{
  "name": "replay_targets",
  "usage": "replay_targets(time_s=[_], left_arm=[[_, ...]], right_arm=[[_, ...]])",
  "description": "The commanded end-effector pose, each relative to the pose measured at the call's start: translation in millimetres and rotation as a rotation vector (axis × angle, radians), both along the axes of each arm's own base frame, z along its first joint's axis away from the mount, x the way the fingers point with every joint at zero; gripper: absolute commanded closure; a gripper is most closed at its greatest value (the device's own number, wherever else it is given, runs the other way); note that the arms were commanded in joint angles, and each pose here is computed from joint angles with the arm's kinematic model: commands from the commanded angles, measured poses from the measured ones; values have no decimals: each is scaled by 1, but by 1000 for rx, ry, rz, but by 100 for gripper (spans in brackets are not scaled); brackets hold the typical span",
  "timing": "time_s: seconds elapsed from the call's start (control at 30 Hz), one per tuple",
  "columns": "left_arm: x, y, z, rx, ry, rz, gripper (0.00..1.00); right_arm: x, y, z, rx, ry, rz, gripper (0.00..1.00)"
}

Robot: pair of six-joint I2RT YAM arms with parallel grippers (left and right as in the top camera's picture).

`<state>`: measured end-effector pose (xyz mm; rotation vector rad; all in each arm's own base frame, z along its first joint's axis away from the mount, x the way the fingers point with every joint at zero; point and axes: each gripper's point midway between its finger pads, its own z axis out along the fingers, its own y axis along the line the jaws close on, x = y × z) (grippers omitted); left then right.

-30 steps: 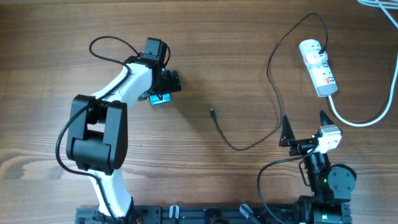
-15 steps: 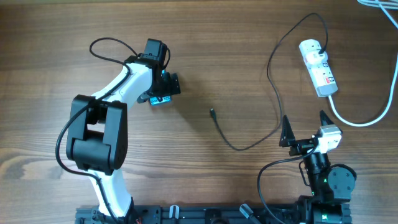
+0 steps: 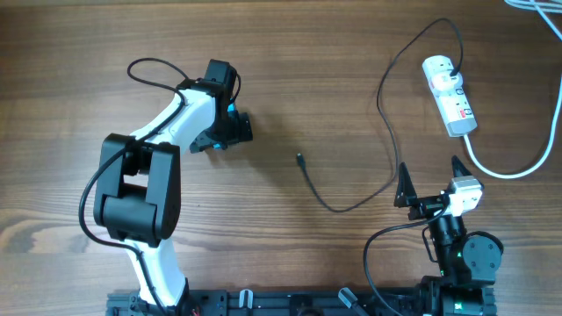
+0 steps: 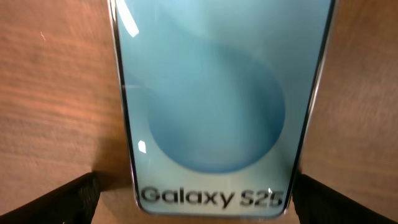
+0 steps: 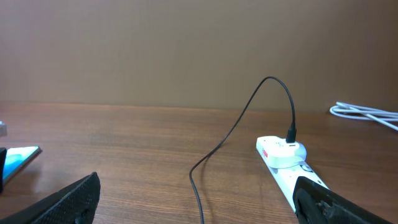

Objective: Plug charger to phone and switch on socket

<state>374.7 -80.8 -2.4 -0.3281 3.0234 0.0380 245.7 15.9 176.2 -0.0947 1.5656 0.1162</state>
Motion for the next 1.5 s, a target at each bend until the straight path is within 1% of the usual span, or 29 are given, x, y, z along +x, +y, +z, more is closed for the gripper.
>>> replay_targets(time_s=[0.0, 0.27, 0.43, 0.63, 0.77, 0.83, 0.9, 1.1, 1.17, 1.33, 1.47], left_arm=[[6, 18, -11, 107, -32, 22, 0], [43, 11, -4, 75, -185, 34, 0], [56, 8, 0, 61, -240, 37, 0], [53, 6, -1, 46, -227, 34, 0], [42, -17, -5, -83, -168, 7, 0], [39, -24, -6, -127, -152, -1, 0], [39, -23, -6, -120, -153, 0, 0], [52, 22, 0, 129, -228, 52, 0], [53, 30, 2, 169, -239, 63, 0], [51, 34, 0, 163, -226, 76, 0], [42, 23, -5, 98, -179, 60, 0]], right_arm=[[-1, 2, 2, 12, -7, 9, 0], [-1, 2, 2, 12, -7, 9, 0], [-1, 2, 2, 12, -7, 9, 0], [-1, 2, 2, 11, -7, 9, 0], [-1, 2, 2, 12, -7, 9, 0], [-1, 2, 2, 12, -7, 9, 0], [-1, 2, 2, 12, -7, 9, 0], [-1, 2, 2, 12, -7, 9, 0], [-1, 2, 2, 11, -7, 9, 0], [-1, 2, 2, 12, -7, 9, 0], [-1, 2, 2, 11, -7, 9, 0]])
